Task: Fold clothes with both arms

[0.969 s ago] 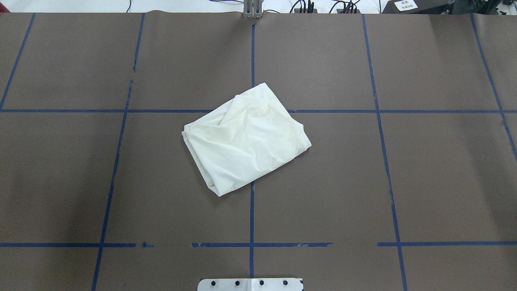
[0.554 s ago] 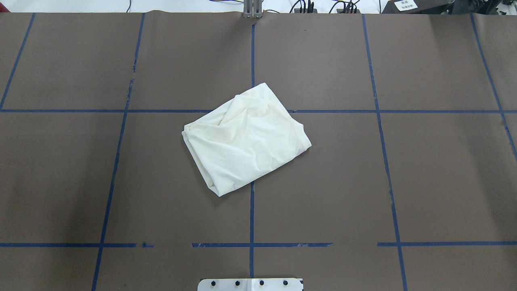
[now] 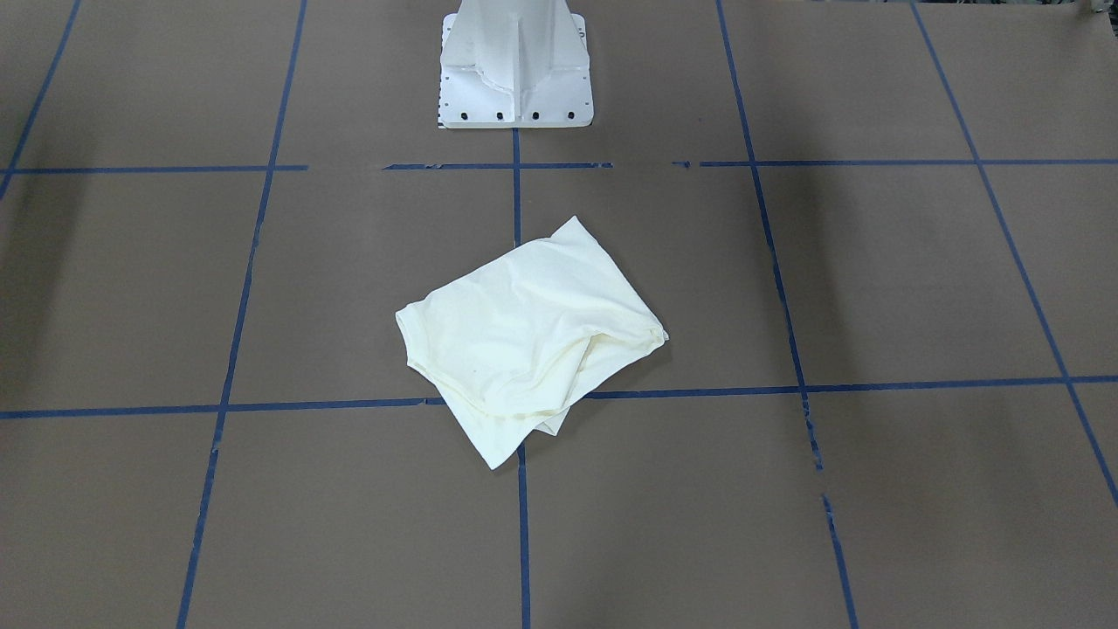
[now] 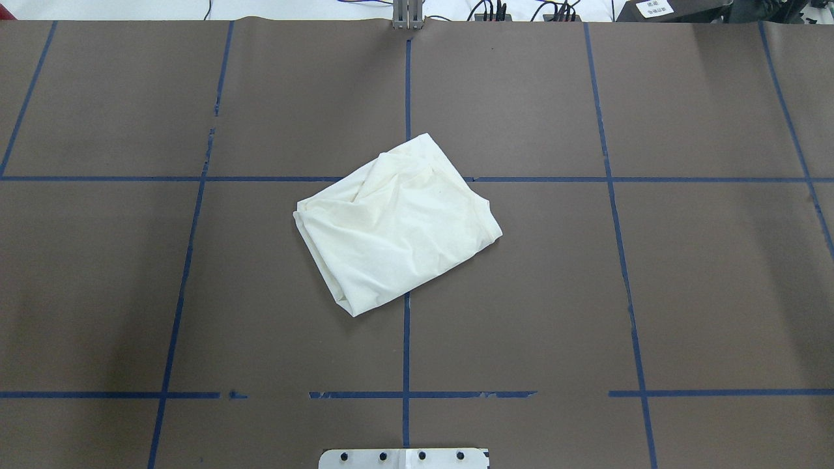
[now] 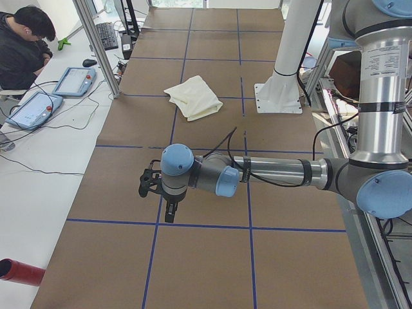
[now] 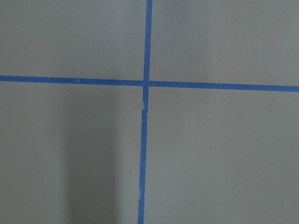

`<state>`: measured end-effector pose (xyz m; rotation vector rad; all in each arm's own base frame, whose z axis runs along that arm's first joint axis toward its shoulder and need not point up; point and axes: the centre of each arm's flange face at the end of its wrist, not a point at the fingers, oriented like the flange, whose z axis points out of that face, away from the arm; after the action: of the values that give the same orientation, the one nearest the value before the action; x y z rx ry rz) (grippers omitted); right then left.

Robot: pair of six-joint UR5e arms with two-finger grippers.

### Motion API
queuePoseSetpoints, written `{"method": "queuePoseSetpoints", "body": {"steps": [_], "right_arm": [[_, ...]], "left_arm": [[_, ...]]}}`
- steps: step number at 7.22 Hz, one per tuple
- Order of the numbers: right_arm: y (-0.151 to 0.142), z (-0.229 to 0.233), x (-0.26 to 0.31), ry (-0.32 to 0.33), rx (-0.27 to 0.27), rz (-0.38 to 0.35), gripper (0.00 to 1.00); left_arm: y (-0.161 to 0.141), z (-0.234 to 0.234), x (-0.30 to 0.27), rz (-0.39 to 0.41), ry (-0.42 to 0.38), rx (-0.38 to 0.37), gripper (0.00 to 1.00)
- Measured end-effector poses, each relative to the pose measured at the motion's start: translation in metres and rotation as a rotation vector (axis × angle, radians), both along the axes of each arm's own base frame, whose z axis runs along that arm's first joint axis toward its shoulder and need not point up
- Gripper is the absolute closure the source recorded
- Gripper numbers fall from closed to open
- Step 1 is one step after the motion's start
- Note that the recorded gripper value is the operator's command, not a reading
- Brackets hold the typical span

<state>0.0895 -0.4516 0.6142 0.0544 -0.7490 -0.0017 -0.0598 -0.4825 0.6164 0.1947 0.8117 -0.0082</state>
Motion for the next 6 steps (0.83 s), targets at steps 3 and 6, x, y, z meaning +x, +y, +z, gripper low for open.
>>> {"method": "queuePoseSetpoints", "body": {"steps": [3,6], "right_arm": [[-0.0002,-0.0031,-0.0027,-0.041,-0.046,0.051,0.0],[0.0008,-0.001,-0.0057,-0.054,-0.064,0.058,0.0]], "left_arm": [[0.0,-0.0007,-0.0005,-0.003,0.0,-0.001,0.0],[0.0004,-0.0004,-0.0007,-0.004,0.0,-0.002,0.0]]}}
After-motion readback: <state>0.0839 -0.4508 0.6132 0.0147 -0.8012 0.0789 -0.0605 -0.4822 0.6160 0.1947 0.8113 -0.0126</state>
